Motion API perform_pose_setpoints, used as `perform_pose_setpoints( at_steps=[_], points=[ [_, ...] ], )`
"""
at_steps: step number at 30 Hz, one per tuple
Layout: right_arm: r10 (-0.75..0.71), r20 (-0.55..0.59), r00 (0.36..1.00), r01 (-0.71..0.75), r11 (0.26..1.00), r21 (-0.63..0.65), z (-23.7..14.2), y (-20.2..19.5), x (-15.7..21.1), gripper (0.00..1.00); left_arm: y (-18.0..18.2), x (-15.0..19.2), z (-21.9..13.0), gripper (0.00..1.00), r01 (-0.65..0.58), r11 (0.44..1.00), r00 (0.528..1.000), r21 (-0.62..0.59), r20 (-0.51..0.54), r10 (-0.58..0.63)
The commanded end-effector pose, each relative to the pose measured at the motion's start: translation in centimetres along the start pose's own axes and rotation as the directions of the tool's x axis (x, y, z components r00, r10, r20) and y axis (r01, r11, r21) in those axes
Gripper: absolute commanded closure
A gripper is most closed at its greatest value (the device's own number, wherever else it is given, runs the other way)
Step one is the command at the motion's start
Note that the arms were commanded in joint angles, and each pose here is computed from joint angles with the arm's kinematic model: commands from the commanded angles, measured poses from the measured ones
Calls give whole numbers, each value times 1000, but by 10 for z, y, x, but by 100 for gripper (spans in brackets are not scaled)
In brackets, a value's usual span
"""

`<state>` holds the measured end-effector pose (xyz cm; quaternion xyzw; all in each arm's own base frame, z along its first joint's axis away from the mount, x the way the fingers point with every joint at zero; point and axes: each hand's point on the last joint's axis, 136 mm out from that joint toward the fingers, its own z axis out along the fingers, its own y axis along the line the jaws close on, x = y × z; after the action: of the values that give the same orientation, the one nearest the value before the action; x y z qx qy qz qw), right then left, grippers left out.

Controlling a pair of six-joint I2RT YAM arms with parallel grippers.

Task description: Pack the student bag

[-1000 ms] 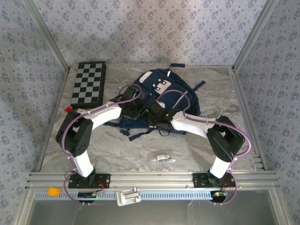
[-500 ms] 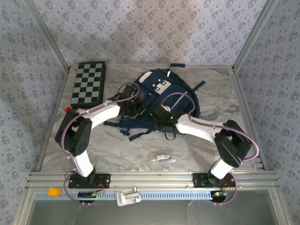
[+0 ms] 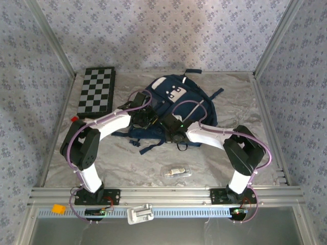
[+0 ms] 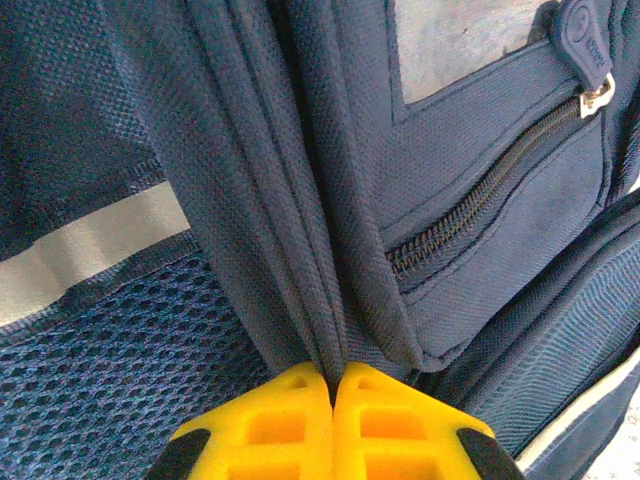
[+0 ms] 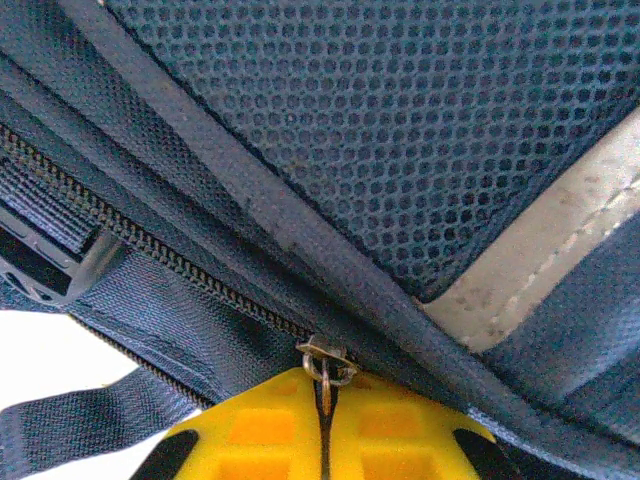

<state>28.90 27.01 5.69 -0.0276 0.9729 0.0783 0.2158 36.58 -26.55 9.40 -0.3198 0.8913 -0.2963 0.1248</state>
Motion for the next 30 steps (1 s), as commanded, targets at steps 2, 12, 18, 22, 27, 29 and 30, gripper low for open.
perform_pose_setpoints(
  at_steps=[2, 12, 18, 22, 27, 29, 30],
  points=[
    [-36, 72, 997, 30, 996, 83, -14, -16, -14, 100, -12, -23, -22, 100, -52, 999, 995, 1, 89, 51],
    [-140, 29, 990, 128, 961, 246, -57, -75, 9, 100, -16, -75, -5, 100, -110, 994, 992, -12, 58, 111],
    [-202, 64, 977, 199, 978, 57, -65, -24, 1, 100, -59, -95, -3, 100, -233, 967, 972, 100, 54, 229],
    [-140, 127, 982, 153, 983, -99, -67, 28, -22, 100, -78, -88, -9, 99, -293, 941, 956, 171, 31, 292],
    [-82, 157, 984, 99, 989, -109, -64, 31, -31, 100, -63, -71, -39, 75, -302, 936, 953, 180, 29, 302],
    [-80, 150, 985, 98, 989, -115, -62, 32, -29, 100, -53, -58, -46, 69, -254, 944, 966, 211, 14, 256],
    [-80, 146, 986, 97, 989, -114, -61, 31, -28, 100, -46, -50, -49, 66, -215, 952, 975, 218, -2, 220]
  ],
)
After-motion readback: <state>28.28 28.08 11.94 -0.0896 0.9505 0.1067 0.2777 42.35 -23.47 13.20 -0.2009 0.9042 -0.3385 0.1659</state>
